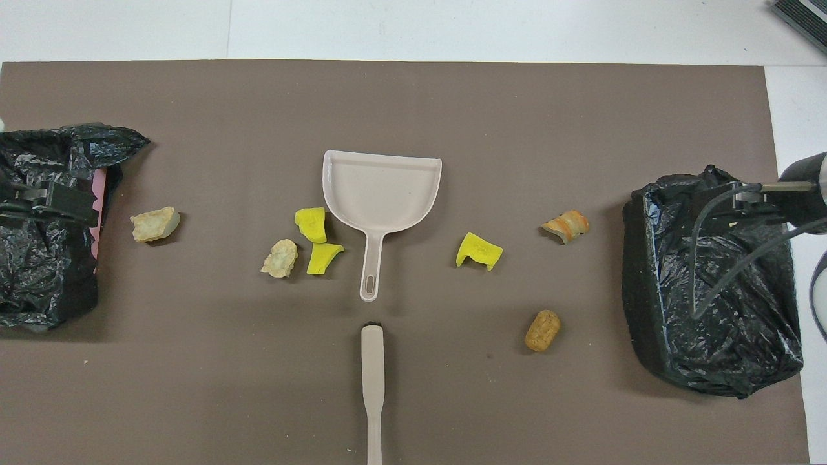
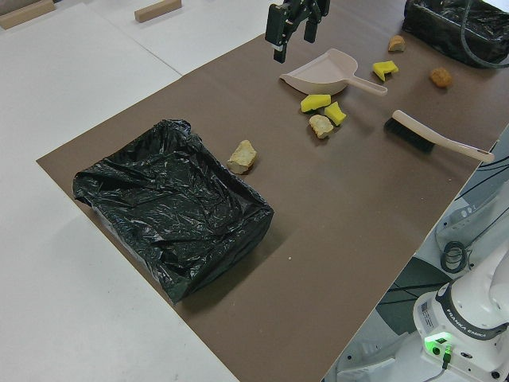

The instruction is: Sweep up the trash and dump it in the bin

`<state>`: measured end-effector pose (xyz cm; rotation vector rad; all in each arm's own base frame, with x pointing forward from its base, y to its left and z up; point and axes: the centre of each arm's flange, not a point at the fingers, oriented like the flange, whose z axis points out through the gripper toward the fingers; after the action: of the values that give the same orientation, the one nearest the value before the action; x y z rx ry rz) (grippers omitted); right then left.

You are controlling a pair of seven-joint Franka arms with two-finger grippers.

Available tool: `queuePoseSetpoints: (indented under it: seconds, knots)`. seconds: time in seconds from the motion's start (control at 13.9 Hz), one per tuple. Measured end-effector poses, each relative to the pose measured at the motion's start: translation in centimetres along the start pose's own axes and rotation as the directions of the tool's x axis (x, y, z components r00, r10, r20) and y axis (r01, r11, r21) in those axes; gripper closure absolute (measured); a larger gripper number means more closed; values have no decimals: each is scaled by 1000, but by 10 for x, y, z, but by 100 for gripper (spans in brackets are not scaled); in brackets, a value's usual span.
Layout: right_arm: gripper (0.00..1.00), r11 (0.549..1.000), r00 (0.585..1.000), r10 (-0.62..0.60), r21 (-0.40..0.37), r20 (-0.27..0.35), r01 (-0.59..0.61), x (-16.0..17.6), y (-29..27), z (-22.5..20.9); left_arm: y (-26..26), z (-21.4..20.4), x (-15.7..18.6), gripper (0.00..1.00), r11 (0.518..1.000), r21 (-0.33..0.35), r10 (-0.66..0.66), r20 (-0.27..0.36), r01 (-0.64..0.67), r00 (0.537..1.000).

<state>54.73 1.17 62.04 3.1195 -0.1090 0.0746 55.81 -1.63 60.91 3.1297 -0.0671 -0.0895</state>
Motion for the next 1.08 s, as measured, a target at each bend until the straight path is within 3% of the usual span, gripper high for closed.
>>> queuePoseSetpoints:
  seconds: [1.08]
  knots:
    - [0,1000,1000,-5,0,-1,5,0,-3,0,-12,1,0,0,1000,0,-16,2,16,1000]
